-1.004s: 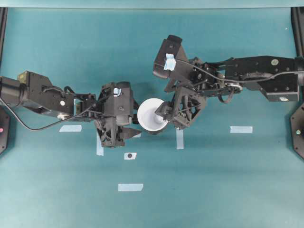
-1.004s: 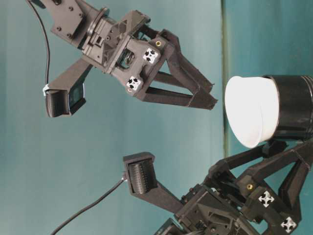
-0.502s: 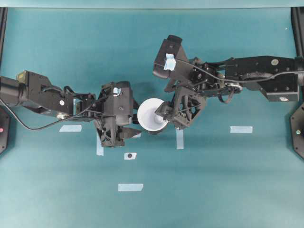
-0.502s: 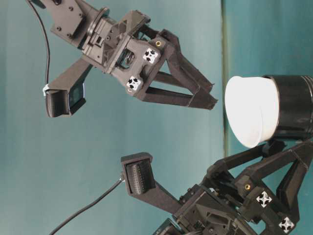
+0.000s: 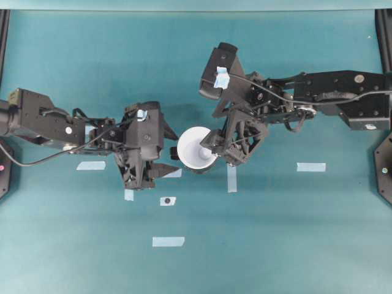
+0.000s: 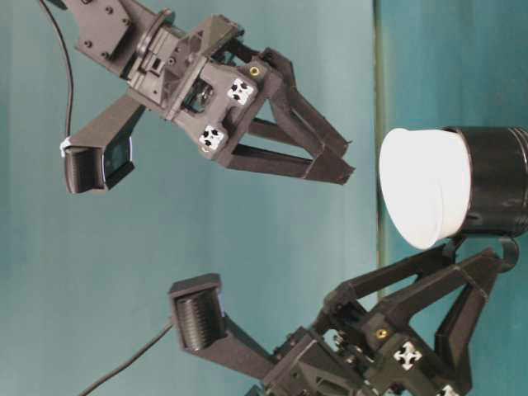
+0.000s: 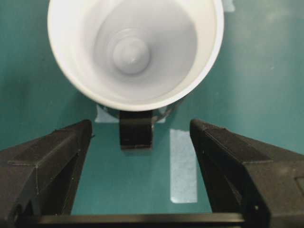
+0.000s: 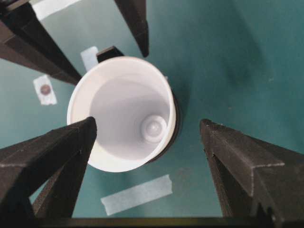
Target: Holding the cup holder with the left arm, the right arm places the cup into the cup holder.
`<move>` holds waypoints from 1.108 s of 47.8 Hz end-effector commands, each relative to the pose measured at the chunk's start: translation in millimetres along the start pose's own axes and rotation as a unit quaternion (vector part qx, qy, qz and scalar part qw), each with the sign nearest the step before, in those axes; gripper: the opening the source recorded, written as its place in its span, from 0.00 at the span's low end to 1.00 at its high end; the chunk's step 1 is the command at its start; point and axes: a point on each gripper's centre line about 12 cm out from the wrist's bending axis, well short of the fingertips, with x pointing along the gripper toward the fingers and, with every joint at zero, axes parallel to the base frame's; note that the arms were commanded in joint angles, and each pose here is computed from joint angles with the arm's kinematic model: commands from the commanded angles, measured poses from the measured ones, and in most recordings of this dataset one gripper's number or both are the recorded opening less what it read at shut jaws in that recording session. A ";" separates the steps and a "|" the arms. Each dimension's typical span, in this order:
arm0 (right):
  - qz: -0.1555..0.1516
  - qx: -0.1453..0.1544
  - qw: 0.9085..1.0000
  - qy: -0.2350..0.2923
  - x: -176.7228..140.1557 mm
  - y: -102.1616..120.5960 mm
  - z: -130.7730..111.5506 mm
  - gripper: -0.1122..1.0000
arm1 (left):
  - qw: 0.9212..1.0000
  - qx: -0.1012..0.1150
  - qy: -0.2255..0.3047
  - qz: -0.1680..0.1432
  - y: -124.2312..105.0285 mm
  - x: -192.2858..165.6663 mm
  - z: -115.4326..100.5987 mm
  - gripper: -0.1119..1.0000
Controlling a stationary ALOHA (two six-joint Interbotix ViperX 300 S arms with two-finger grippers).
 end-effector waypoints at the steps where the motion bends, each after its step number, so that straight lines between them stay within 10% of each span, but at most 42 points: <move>1: 0.015 0.000 0.999 -0.048 -34.2 5.9 16.6 0.93 | 1.000 0.001 -0.023 0.000 -0.8 -9.2 13.3 0.88; 19: 0.017 -0.005 0.998 -0.056 -40.6 7.2 18.4 0.93 | 0.999 -0.036 -0.019 -0.010 -9.1 -13.7 7.4 0.88; 53: 0.019 -0.013 0.998 -0.050 -38.6 10.8 13.3 0.93 | 0.999 -0.037 -0.022 -0.002 -2.6 -24.2 3.8 0.88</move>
